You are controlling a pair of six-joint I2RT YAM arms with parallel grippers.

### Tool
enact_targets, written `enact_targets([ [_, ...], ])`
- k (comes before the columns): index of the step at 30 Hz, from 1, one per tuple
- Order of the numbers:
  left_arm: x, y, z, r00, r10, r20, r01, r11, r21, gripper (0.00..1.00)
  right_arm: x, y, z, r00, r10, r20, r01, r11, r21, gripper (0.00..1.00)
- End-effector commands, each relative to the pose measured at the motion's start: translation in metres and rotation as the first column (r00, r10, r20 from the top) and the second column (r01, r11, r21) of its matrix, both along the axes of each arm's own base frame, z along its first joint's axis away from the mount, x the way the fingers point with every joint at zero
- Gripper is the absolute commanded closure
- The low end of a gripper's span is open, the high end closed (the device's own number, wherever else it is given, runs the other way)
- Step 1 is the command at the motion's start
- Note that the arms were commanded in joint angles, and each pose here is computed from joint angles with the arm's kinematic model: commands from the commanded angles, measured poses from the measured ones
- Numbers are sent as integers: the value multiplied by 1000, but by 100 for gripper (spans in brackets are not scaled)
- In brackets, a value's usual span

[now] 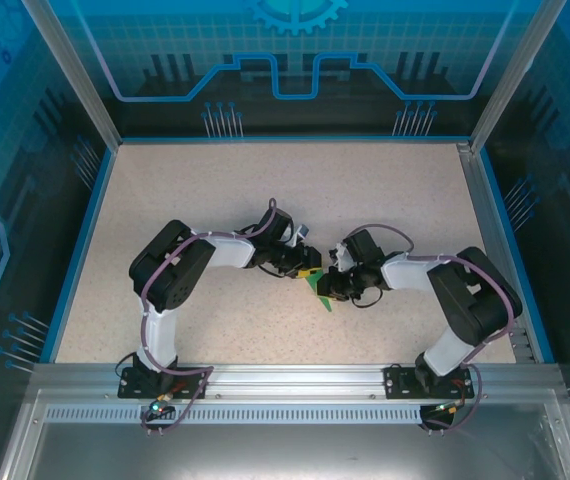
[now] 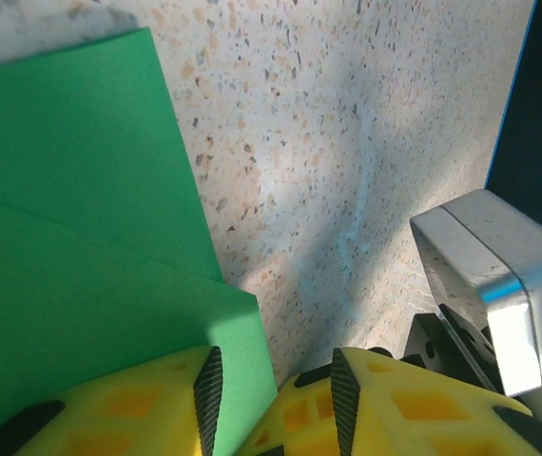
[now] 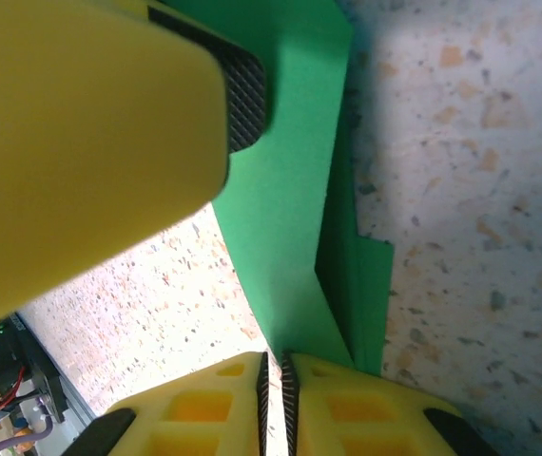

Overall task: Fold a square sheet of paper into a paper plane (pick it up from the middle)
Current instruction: Fold the wing for the fifth time at the center of the table.

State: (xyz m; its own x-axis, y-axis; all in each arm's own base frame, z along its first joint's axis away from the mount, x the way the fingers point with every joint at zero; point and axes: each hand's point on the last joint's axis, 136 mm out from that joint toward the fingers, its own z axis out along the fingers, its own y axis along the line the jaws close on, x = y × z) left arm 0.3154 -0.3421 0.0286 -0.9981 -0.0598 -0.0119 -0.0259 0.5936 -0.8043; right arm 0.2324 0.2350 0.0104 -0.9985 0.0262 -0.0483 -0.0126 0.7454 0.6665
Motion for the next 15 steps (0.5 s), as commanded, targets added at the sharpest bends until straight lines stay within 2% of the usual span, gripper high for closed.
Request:
enact_targets([
  [1,-10,17,-39,997,22,-77,-13,994,113,59,-20,-18,-28,998,-8,-67,3,997,-77,88],
  [11,9,7,26,996,-39,83,35,998,55,50,-35,-28,-45,991,-52,-121,40,994,-100,91],
  [15,6,10,42,993,-36,110,31,999,41,52,-32,-26,-44,991,-62,-121,51,994,-95,92],
])
